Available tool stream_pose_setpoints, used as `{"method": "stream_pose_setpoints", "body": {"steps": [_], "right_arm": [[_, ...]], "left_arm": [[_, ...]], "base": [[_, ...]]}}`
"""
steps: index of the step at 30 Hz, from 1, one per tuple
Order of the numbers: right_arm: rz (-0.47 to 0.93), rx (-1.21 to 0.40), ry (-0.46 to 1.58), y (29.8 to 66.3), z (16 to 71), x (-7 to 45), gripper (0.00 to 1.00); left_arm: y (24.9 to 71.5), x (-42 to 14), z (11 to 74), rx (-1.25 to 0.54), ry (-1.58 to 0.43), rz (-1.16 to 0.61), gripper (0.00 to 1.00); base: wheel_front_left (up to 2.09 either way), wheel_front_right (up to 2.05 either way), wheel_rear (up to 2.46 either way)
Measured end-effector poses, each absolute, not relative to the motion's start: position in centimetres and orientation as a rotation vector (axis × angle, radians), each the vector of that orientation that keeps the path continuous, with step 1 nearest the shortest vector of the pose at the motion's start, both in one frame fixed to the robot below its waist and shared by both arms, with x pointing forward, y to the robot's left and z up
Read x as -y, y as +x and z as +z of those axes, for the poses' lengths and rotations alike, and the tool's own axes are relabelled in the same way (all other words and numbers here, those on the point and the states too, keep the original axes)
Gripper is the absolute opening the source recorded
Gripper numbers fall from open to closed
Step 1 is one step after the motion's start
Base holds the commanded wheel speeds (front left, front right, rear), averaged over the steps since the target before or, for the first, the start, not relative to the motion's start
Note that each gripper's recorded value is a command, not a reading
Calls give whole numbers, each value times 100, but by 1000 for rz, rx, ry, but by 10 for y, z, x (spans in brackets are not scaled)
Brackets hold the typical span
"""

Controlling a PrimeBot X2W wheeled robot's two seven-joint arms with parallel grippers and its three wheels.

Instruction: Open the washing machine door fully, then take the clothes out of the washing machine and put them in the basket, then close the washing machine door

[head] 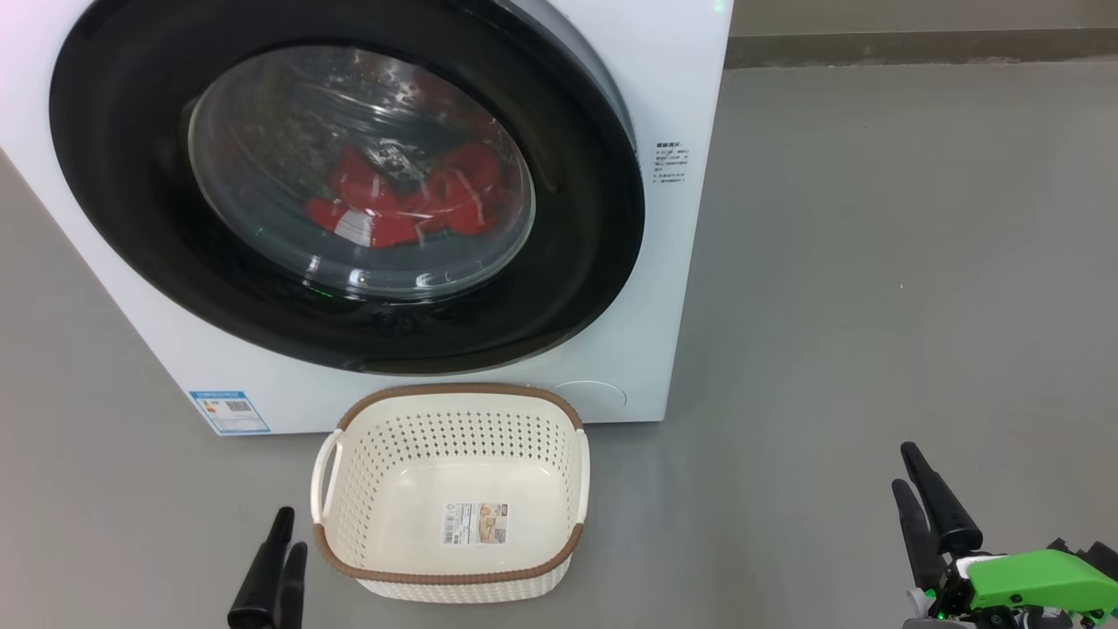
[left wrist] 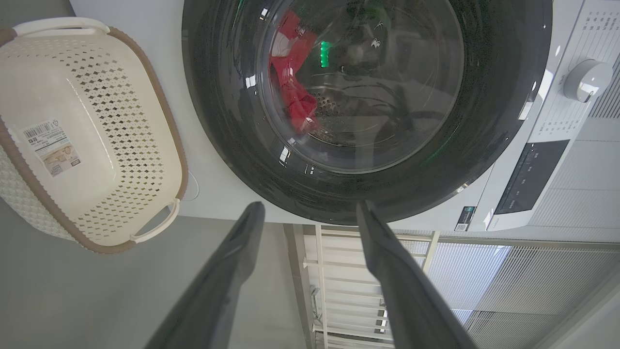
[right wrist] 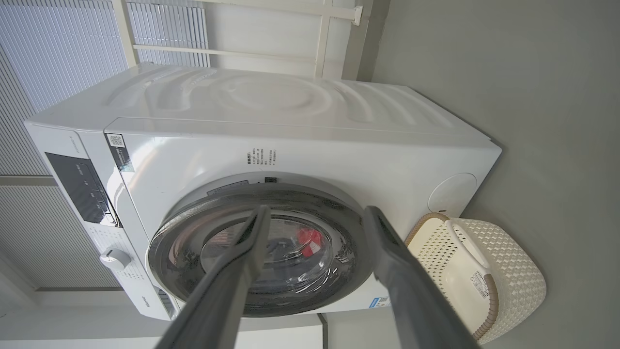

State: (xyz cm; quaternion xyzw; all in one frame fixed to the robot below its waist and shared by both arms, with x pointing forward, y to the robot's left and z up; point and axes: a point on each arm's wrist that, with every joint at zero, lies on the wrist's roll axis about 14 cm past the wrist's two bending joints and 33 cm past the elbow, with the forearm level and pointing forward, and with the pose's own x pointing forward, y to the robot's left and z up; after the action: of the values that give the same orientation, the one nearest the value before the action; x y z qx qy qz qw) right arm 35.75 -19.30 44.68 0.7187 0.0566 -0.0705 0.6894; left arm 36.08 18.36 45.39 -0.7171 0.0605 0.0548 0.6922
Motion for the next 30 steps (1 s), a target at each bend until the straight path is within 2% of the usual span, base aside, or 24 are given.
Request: {"method": "stream_pose_setpoints", "body": {"steps": [16, 30], "right_arm": [[-138, -149, 1490, 360, 447, 185, 100], [-113, -158, 1310, 361, 448, 183, 100]], "left_arm": [[364, -188, 465, -99, -1420, 107, 100], [362, -191, 466, -88, -1244, 109, 100]], "base": [[0, 0, 0], [0, 0, 0]]}}
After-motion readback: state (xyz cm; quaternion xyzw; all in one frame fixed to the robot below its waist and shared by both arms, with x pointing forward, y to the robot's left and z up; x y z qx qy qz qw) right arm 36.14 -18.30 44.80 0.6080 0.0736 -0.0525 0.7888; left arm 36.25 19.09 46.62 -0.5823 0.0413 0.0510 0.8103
